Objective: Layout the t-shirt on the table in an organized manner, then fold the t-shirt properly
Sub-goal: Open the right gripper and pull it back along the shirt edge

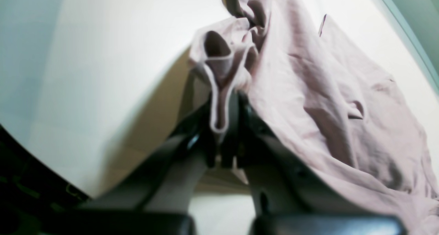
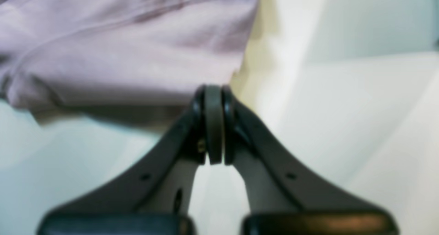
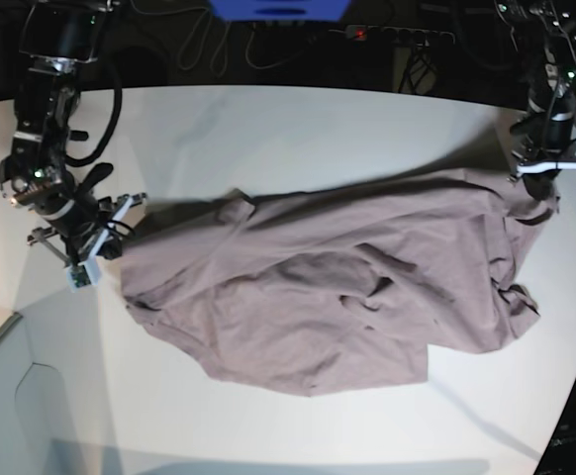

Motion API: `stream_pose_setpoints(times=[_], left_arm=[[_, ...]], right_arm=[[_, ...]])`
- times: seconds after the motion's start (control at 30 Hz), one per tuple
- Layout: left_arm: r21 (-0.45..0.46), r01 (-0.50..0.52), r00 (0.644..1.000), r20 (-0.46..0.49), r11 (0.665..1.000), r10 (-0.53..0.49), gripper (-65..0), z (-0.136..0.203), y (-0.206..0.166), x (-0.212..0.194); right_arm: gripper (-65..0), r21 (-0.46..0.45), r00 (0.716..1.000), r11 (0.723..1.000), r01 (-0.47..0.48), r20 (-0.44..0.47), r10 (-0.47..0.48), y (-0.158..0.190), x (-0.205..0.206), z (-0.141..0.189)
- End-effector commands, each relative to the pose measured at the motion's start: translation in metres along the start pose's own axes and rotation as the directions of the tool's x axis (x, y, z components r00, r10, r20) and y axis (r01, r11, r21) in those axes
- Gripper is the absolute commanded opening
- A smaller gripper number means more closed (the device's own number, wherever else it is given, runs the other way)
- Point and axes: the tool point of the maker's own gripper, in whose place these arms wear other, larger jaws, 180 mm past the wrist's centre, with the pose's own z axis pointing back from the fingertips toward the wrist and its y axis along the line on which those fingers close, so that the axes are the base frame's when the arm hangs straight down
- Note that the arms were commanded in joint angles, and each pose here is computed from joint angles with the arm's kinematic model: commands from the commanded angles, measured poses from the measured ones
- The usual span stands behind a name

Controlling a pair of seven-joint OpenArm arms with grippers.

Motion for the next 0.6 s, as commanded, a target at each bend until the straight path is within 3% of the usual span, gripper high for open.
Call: stream_pose_setpoints(times=[0.0,0.2,0.27,0.33,0.43,0.57], left_arm=[[-0.012,0.011,0.999,0.041,1.000,-0.010,-64.5,0.001,-0.002,0.012],[0.005,0.018,1.000,0.016,1.000,-0.018,-52.4,0.007,0.006,0.003],[0.007,0.019,1.000,0.013,1.000,-0.019,-51.0,0.008,0.007,0.002],[0.016,0.023,1.000,-0.001,1.000,-0.023,-52.3,0.011,0.012,-0.003],[0.019,0.025,1.000,-0.007,1.000,-0.025,-63.9,0.013,0.013,-0.005],[0.026,0.030,0.999,-0.016,0.999,-0.029,-64.7,0.016,0.016,-0.008]], right_arm=[[-65.0,-0.017,0.998,1.000,-0.018,0.054,0.019,-0.006,0.016,0.007],[-65.0,-0.022,0.998,0.999,-0.038,0.050,0.039,-0.001,0.009,0.019],[-65.0,-0.020,0.998,0.999,-0.037,0.043,0.038,0.000,0.005,0.019],[-65.0,-0.018,0.999,0.999,-0.034,0.028,0.034,0.001,-0.002,0.020],[-65.0,-0.011,0.999,0.999,-0.033,0.012,0.033,0.004,-0.010,0.022],[-65.0,-0.008,0.999,0.999,-0.032,-0.006,0.032,0.006,-0.019,0.024]])
